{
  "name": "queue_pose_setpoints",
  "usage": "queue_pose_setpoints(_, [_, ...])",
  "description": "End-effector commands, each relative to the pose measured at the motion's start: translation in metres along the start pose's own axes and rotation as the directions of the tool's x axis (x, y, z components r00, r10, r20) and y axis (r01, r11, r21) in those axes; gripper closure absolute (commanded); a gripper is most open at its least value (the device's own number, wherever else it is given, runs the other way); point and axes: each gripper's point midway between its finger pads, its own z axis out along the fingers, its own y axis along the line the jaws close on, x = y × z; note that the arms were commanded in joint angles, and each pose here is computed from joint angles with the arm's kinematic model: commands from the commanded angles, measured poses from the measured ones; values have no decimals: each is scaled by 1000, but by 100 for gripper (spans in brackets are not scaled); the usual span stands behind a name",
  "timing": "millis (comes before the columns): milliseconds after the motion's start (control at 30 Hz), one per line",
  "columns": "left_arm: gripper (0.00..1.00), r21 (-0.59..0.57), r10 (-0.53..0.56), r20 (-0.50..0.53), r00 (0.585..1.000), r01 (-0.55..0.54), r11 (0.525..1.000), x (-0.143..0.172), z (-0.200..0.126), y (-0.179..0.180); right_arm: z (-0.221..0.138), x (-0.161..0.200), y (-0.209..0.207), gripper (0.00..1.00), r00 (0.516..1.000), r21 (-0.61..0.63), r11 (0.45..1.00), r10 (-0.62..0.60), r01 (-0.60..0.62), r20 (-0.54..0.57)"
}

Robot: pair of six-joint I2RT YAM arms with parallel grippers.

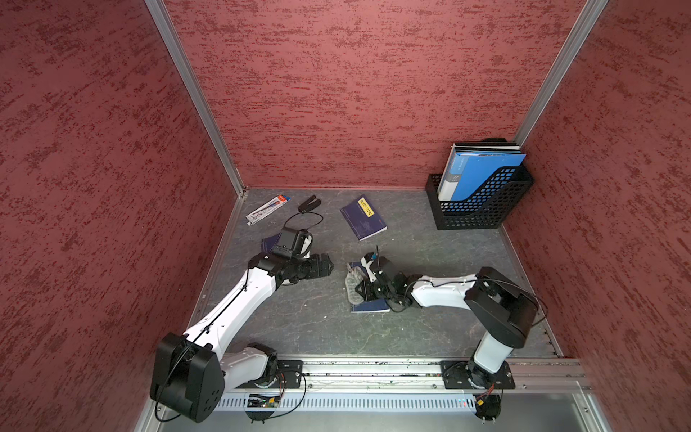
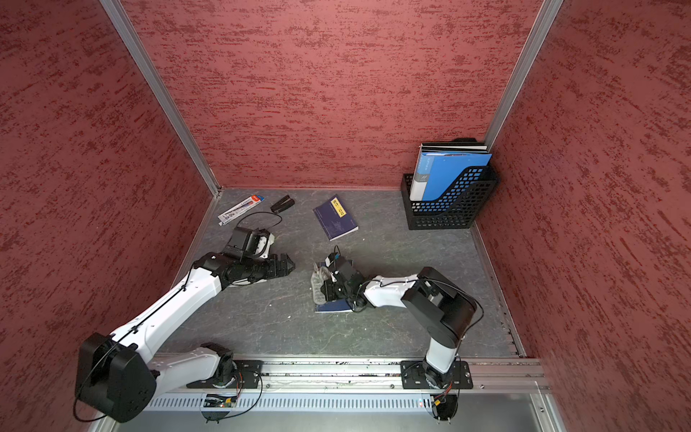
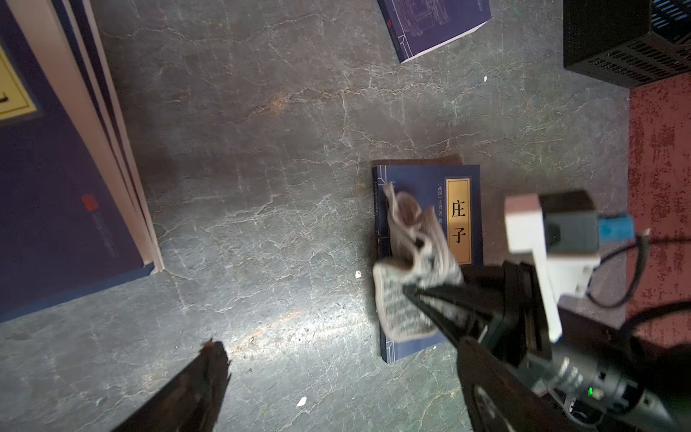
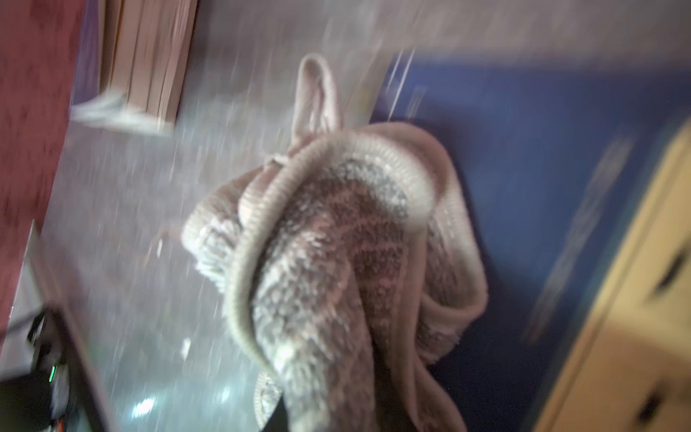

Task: Wipe the cover of the book
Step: Wipe the dirt from the cover of the book.

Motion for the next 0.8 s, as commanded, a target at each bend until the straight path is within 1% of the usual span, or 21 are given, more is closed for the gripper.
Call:
queue_pose_setpoints(0, [3, 19, 20, 22, 1000, -21, 1000, -6, -8, -5, 14, 22, -84, 81, 989, 242, 970, 48, -13, -138])
queue_pose_setpoints(100, [3, 21, 17, 23, 1000, -17, 1000, -5, -9, -4, 18, 6, -74, 81, 990, 214, 977, 5, 26, -140])
queue_pose_setpoints(200, [3, 26, 16, 32, 999, -17, 1000, -7, -9, -6, 15, 16, -58, 81, 984, 152, 987, -30, 58, -175])
queue_pose_setpoints(467, [3, 22, 25, 25, 999, -26, 999, -11, -4, -6, -15, 106, -20, 81, 957, 44, 997, -50, 65, -287])
queue_pose_setpoints(567, [3, 19, 28, 19, 999, -28, 999, -11, -1, -5, -23, 124, -17, 81, 953, 33, 998, -41, 53, -301])
queue_pose_setpoints(633, [3, 18, 28, 19, 999, -28, 999, -12, 0, -5, -22, 122, -21, 80, 958, 52, 997, -41, 58, -284])
queue_pose_setpoints(767, [3, 22, 26, 14, 1000, -27, 999, -11, 1, -5, -5, 93, -36, 80, 967, 120, 990, -44, 76, -250])
